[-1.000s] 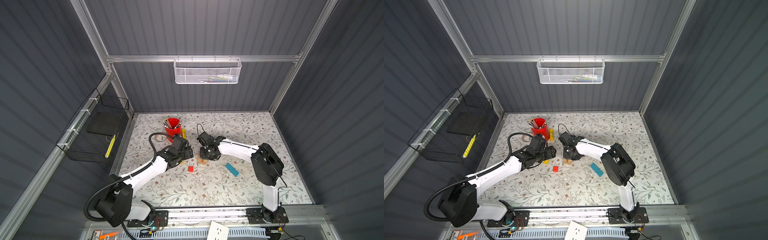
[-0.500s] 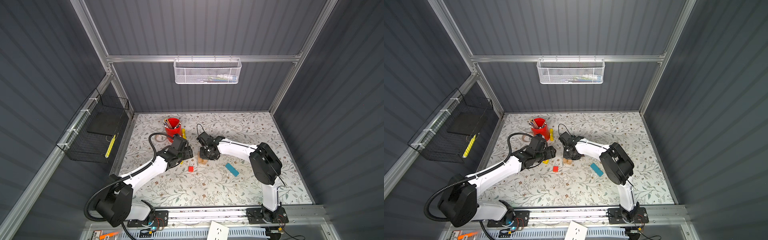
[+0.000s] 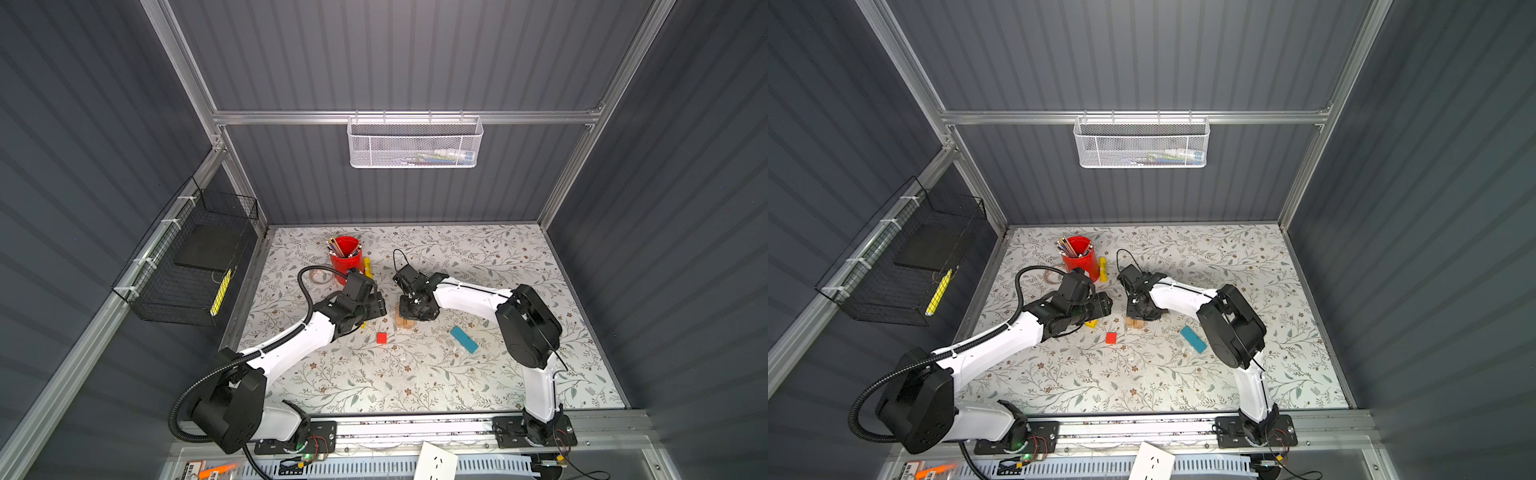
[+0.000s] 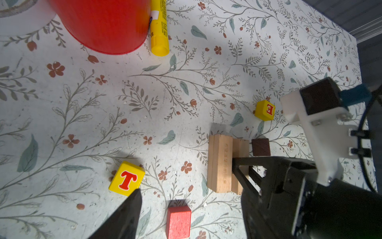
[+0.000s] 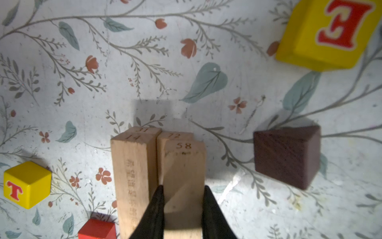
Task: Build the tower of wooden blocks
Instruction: 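Close the left gripper around the standing blocks while the right holds block 58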
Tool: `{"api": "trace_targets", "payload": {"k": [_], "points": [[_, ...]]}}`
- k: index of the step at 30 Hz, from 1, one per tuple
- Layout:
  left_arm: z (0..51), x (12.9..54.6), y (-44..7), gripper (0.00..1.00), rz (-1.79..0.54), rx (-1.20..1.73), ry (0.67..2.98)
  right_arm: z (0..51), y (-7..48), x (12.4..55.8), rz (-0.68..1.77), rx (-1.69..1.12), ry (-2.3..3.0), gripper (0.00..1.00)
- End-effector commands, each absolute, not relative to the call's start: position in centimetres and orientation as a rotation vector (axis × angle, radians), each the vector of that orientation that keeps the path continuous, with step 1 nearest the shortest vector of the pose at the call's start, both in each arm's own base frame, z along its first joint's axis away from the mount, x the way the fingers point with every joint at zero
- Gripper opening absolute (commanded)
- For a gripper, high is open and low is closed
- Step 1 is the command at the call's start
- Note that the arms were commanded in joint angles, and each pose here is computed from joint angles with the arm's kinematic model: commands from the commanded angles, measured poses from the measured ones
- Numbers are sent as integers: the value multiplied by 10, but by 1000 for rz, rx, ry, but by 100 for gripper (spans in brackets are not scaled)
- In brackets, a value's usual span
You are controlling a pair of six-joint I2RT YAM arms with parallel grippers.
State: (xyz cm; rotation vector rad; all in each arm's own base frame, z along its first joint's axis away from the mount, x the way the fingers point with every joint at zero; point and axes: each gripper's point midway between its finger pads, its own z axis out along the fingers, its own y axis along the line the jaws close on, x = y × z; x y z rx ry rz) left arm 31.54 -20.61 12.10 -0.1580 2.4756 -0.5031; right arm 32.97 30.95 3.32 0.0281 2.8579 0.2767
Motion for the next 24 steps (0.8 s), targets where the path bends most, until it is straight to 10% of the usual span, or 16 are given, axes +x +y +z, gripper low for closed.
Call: {"api": "trace_targets", "payload": {"k": [1, 24], "points": [[112, 313, -203, 76, -497, -173, 2508, 30, 309, 331, 272, 55, 2867, 29], [118, 312, -204, 76, -512, -168, 2501, 56, 307, 333, 313, 62, 2816, 38]]}}
